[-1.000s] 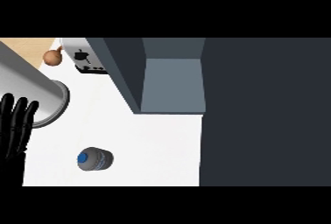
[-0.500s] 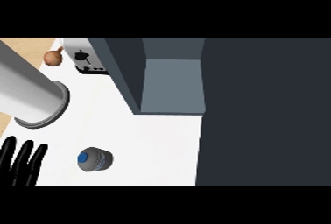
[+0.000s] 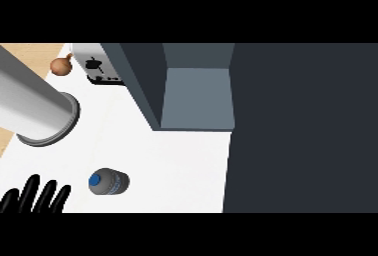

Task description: Pick up the bottled water, place it into the cabinet and close the cabinet

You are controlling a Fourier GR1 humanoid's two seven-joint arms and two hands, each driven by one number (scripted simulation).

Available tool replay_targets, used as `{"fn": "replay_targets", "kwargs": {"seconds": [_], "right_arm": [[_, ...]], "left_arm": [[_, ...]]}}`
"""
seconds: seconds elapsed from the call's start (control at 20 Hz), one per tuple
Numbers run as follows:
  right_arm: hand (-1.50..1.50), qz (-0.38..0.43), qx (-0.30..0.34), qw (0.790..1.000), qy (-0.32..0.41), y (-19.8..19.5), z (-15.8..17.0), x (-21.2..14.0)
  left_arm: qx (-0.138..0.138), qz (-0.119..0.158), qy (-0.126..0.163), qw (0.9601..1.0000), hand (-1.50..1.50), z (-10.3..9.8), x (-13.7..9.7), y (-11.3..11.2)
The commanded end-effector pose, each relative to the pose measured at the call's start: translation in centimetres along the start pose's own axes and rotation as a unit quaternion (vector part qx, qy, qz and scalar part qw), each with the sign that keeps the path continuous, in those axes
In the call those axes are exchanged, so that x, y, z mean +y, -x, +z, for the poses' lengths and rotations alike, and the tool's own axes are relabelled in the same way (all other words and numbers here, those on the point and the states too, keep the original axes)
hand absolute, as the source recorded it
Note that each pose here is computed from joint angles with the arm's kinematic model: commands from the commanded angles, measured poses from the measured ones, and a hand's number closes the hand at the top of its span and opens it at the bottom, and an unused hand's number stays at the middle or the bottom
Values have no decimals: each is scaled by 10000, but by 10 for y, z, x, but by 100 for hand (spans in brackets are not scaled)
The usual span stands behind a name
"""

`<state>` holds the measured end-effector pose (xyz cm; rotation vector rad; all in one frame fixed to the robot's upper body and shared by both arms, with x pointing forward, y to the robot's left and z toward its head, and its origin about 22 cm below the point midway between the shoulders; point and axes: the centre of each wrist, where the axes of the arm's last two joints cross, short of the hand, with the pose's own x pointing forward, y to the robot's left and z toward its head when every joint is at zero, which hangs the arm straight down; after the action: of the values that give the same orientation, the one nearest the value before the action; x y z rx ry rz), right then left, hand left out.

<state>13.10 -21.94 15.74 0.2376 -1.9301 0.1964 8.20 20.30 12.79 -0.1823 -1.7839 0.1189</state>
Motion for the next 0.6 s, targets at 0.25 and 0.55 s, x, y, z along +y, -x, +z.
{"fn": "replay_targets", "kwargs": {"seconds": [0.25, 0.55], "right_arm": [[-150, -104, -131, 9999, 14, -26, 5, 17], [-150, -35, -65, 10000, -39, -42, 20, 13]], "left_arm": [[-519, -239, -119, 9983, -150, 16, -2, -39], [-369, -275, -305, 9985, -150, 18, -8, -38]]}}
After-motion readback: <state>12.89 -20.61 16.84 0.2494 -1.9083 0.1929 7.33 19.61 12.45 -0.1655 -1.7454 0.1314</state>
